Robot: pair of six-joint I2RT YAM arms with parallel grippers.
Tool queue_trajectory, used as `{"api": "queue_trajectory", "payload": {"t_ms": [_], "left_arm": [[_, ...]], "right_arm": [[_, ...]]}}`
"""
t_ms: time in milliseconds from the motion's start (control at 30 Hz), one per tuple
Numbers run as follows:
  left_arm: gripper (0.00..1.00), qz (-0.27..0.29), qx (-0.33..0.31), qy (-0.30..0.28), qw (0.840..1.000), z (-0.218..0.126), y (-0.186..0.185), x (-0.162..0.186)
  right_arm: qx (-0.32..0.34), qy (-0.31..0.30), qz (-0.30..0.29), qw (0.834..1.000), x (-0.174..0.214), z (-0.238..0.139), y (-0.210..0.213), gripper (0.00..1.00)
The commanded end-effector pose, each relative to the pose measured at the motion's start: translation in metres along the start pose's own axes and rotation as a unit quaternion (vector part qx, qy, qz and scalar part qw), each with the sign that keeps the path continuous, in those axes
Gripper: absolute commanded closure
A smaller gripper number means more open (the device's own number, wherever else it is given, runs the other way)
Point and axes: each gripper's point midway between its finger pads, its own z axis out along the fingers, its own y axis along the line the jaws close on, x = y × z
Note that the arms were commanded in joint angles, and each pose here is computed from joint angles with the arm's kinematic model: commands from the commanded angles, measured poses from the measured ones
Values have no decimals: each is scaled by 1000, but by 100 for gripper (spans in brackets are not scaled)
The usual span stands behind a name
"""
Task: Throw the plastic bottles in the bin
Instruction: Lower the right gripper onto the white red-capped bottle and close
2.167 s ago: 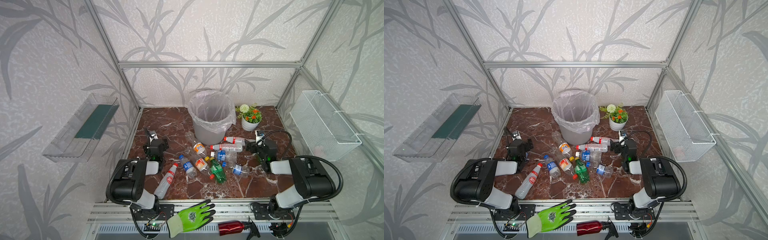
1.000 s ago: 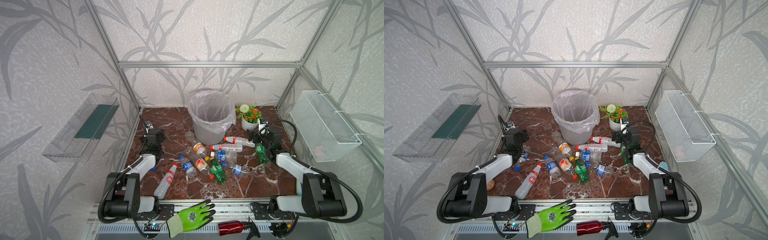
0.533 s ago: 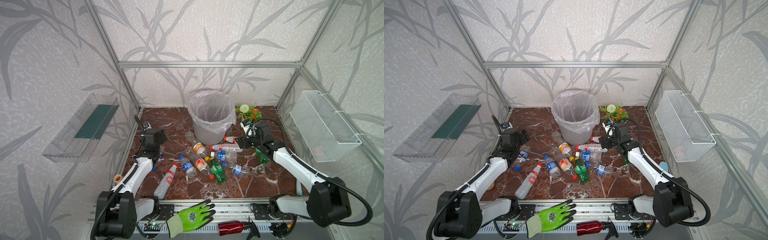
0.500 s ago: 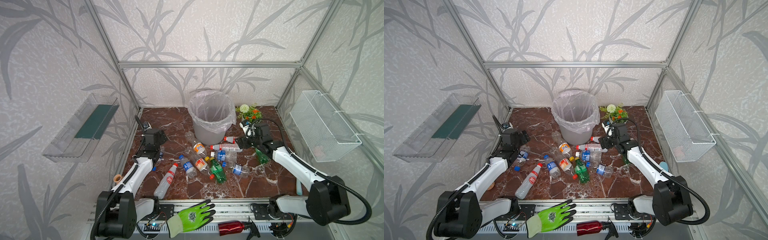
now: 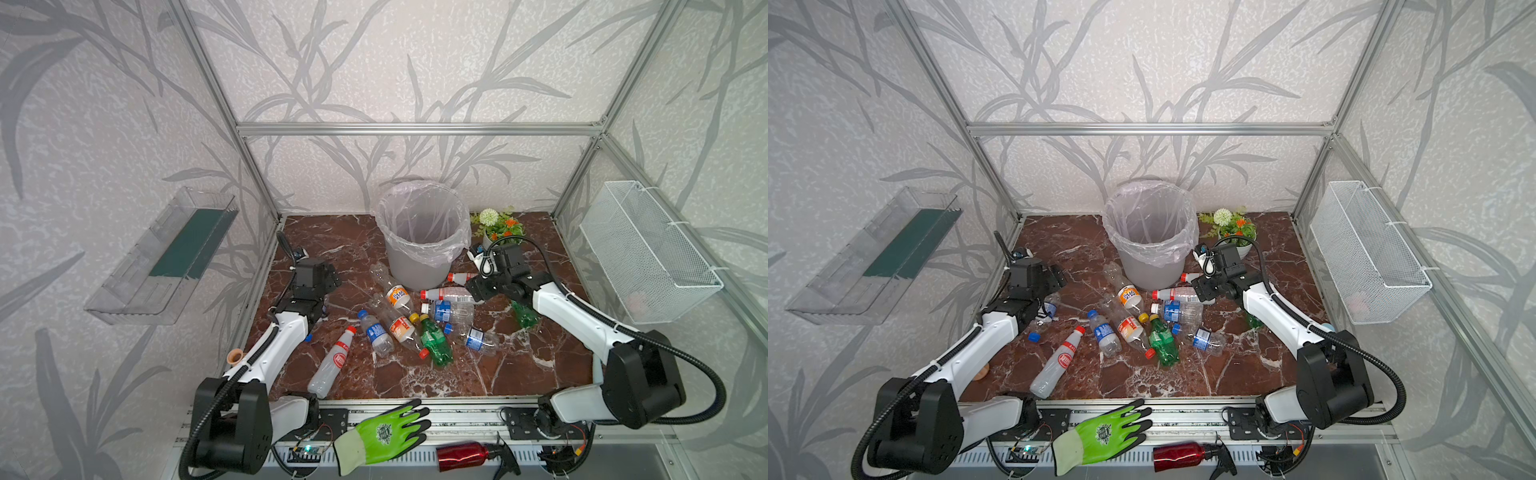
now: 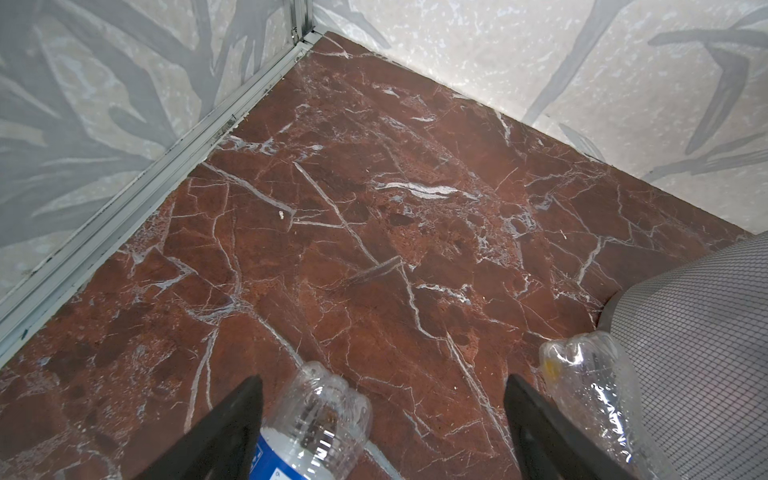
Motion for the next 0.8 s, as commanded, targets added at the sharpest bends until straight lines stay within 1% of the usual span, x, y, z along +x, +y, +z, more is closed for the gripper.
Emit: {"api": "queue_trajectory", "payload": {"t_ms": [0,67,167,233,300,433,567,767], "left_arm": [[10,-8,5,3,1000,-1,-5,-4],[10,-5,5,5,1000,0,-5,-3],[10,-2,6,9,1000,0,-6,-1],[10,-2,7,9,1000,0,-6,-1],[10,-1,7,12,1000,0,-6,2],[10,2,7,15,1000,1,-6,4],[10,5,8,20,1000,2,-7,5],[9,10,3,19,1000,1,-5,4]], "right_arm": [[17,2,-15,1000,-4,6,-4,19],[48,14,-44,998,0,13,-16,19],[72,49,-95,992,4,21,-33,20],[78,72,-96,990,4,22,-47,21],[68,88,-89,990,4,23,-55,23],[59,113,-118,985,7,36,-59,23],[19,152,-134,979,19,53,-52,26],[-8,164,-144,976,24,62,-47,27]]}}
